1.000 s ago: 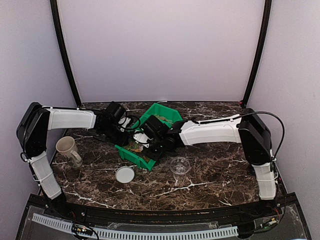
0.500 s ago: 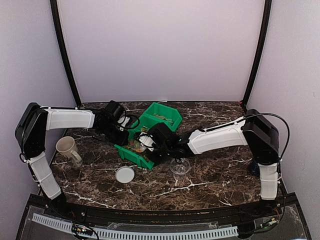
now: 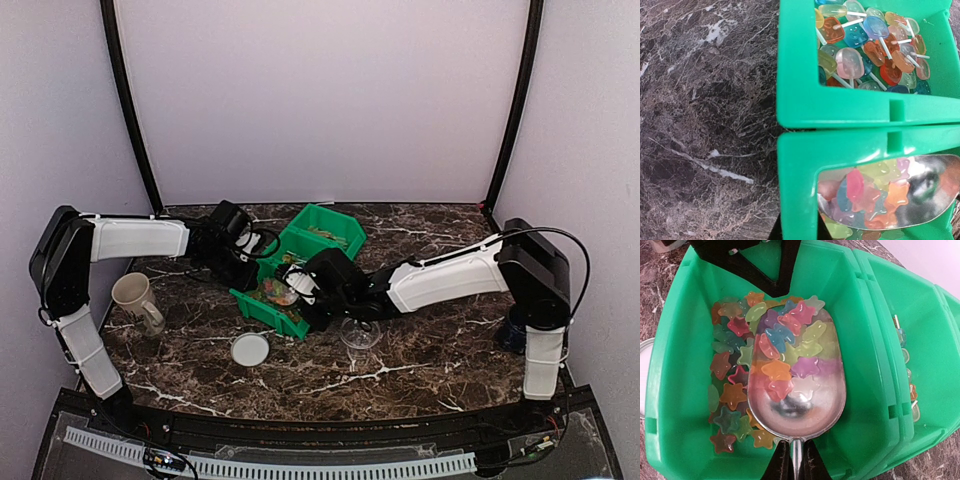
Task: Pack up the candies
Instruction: Scoop the fake candies from the plate.
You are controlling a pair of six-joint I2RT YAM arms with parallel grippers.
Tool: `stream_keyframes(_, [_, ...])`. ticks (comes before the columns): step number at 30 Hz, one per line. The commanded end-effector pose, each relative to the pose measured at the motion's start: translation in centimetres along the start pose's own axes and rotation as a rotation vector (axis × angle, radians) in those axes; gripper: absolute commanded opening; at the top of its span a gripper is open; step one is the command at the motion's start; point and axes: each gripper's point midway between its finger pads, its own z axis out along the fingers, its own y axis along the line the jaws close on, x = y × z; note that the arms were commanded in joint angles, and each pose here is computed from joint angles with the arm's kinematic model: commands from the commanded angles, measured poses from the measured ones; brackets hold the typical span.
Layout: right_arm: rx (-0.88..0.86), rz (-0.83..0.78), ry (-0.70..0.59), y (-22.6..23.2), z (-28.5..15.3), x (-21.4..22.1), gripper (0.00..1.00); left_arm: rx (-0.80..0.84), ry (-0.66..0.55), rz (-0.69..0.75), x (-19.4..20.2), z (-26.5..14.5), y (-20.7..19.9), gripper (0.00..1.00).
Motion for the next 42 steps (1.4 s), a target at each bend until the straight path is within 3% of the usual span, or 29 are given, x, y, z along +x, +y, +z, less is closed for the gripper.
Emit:
stream_keyframes(1, [0.036,0.023,0.024,-1.2,-0.9,1.4,0.0,0.108,-0.296,-0.015,-7.7,-6.4,-2.0,0.0])
stream_keyframes(15, [0.027,0.047,-0.059,-1.5,-1.9,1.6,0.0,0.12,-0.284,-0.028,-7.6,-6.0,-1.8,0.0])
stream_keyframes(42, [0.039,0.087,-0.368,-2.3,-4.9,0.0,0.0,0.182,-0.279,-0.023,-7.5,-5.8,-2.8,0.0])
